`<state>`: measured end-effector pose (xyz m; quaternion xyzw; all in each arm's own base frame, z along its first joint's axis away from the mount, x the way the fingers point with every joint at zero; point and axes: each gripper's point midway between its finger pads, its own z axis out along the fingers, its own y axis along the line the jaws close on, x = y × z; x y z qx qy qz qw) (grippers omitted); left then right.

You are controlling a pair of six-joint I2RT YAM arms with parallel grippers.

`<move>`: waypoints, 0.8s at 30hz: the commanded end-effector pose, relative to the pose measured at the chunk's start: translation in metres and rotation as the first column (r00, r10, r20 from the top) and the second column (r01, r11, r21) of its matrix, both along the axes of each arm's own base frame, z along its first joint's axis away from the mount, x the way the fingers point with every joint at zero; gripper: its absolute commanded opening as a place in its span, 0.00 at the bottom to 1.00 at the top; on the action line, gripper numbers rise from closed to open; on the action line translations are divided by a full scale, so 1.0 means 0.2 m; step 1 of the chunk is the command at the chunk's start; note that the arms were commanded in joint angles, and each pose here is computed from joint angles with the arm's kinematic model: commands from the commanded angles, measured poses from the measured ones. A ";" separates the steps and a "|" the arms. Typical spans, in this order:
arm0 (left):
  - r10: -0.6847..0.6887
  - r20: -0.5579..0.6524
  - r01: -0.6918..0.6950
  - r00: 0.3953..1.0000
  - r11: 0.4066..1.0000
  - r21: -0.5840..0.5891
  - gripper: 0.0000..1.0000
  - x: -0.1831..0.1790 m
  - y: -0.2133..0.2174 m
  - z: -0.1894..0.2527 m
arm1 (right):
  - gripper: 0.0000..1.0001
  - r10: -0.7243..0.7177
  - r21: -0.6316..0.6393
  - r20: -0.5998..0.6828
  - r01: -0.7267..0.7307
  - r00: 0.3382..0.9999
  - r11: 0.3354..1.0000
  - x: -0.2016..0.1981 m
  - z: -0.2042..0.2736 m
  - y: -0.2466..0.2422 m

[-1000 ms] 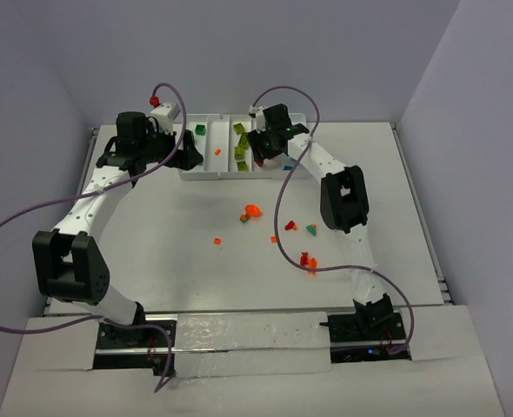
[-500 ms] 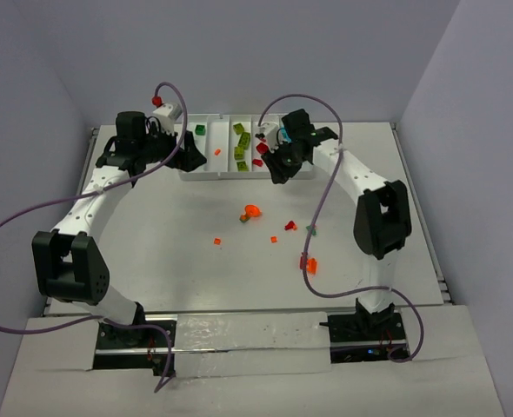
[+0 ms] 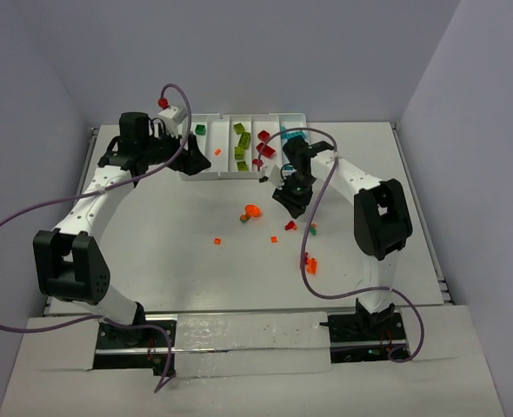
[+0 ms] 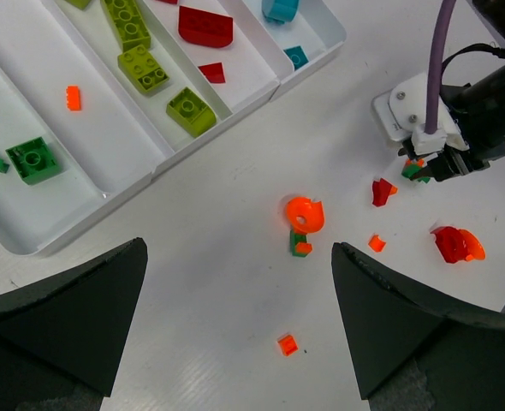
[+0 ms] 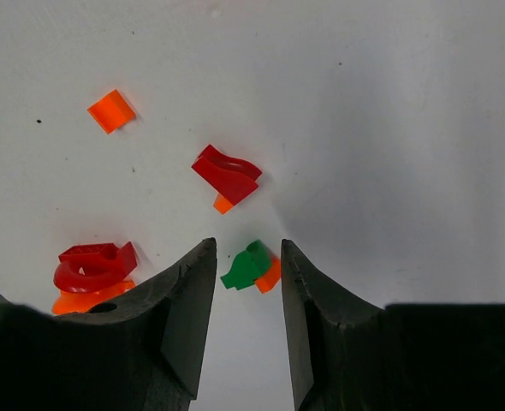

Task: Sort the legos into containers by color

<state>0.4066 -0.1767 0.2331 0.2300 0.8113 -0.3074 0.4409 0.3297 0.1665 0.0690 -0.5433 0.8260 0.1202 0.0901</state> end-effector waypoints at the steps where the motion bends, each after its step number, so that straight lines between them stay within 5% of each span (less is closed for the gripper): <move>1: -0.051 0.035 0.051 0.998 0.999 0.007 0.99 -0.01 -0.04 0.05 | 0.43 0.003 -0.010 0.000 -0.003 1.000 1.000 -0.04 -0.01 -0.01; 8: -0.054 0.026 0.054 0.998 0.999 0.007 0.99 -0.01 -0.05 0.04 | 0.34 -0.046 -0.027 -0.047 0.045 0.998 0.999 -0.11 -0.05 -0.03; 14: -0.036 0.040 0.036 0.999 0.999 0.019 0.99 -0.01 -0.04 0.05 | 0.37 -0.175 0.003 -0.114 0.177 0.978 0.984 -0.23 -0.11 -0.02; 24: -0.030 0.045 0.029 0.999 0.999 0.021 0.99 -0.01 -0.03 0.04 | 0.39 -0.387 0.061 -0.035 0.388 0.921 0.919 -0.14 -0.14 0.03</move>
